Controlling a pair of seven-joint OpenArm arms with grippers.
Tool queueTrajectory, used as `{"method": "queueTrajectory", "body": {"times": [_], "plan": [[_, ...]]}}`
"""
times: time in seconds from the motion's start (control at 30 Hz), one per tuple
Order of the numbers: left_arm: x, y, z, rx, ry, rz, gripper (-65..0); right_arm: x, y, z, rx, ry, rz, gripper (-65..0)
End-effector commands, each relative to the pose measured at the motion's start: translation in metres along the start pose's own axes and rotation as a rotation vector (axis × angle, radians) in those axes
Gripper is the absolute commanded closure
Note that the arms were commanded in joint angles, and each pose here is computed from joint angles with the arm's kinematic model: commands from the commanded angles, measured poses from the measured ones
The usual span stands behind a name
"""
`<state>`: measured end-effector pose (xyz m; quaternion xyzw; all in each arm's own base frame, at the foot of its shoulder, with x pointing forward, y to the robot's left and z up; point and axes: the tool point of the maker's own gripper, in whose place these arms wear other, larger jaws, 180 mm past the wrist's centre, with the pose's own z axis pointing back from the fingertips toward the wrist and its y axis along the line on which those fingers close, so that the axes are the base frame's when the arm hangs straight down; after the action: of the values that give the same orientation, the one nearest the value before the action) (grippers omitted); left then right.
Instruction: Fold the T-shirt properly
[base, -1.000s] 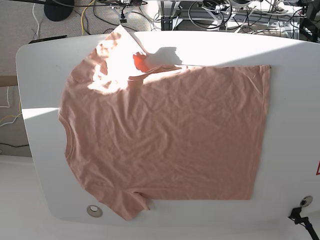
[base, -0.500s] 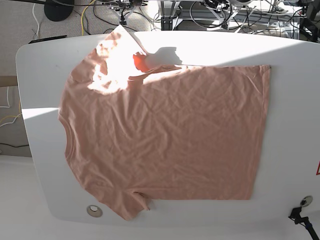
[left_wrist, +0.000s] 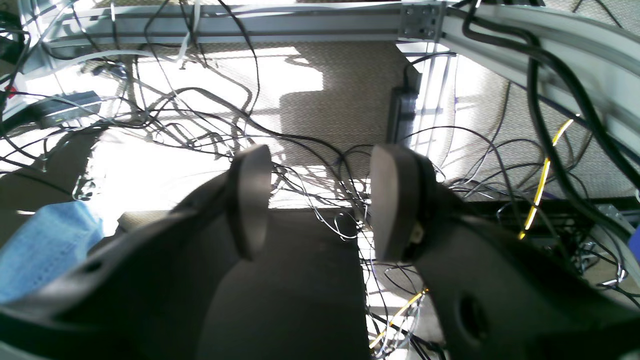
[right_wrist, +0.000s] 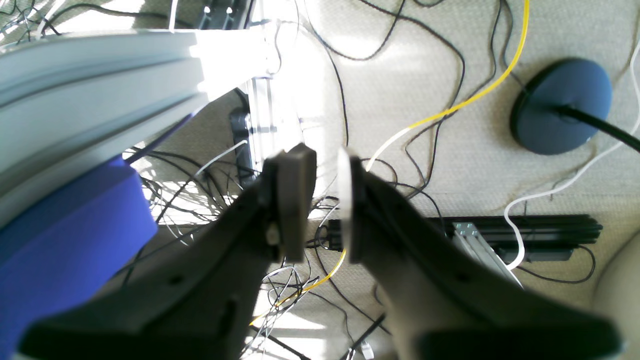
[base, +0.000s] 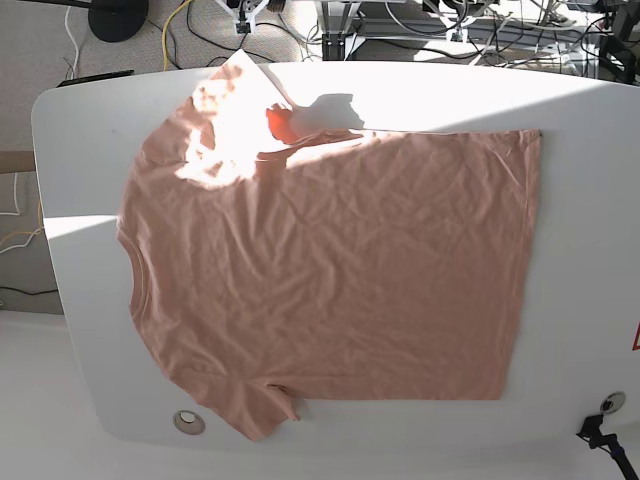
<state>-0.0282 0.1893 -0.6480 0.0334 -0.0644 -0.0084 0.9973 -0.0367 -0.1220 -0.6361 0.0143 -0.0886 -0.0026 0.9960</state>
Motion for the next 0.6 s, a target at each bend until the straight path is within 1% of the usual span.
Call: {"method": "queueTrajectory", "body": {"times": [0.0,0.03,0.1,0.13,0.17,0.33,0.4,0.53,0.57], "plan": [[0.001,0.002,0.006,0.005,-0.034,-0.010,-32.2,0.004,-0.012,0.009,-0.012,-0.039,0.010,-20.4],[0.002,0.002,0.010,0.003,-0.056,-0.013,-34.0,0.002,-0.013,0.015,-0.013,-0.050,0.015,-25.3],[0.002,0.001,0.018,0.000,-0.085,-0.019,-35.4,0.001,-0.014,0.024,-0.012,-0.073,0.020,-32.2],[-0.001,0.005,0.022,0.003,-0.094,-0.025,-35.6,-0.001,-0.015,0.030,-0.012,-0.083,0.023,-34.6],[0.000,0.008,0.026,0.007,-0.108,-0.031,-35.6,-0.001,-0.014,0.035,-0.011,-0.094,0.024,-35.6],[-0.007,0.011,0.048,0.004,-0.151,-0.053,-35.5,-0.002,-0.016,0.066,-0.010,-0.152,0.040,-35.5],[-0.013,0.017,0.058,0.009,-0.161,-0.070,-35.5,-0.005,-0.014,0.079,-0.006,-0.168,0.042,-35.5],[-0.030,0.014,0.079,-0.002,-0.164,-0.081,-35.5,-0.011,-0.013,0.104,-0.003,-0.188,0.048,-35.5],[-0.033,0.020,0.085,0.002,-0.168,-0.097,-35.5,-0.012,-0.016,0.111,-0.006,-0.194,0.059,-35.5]]}}
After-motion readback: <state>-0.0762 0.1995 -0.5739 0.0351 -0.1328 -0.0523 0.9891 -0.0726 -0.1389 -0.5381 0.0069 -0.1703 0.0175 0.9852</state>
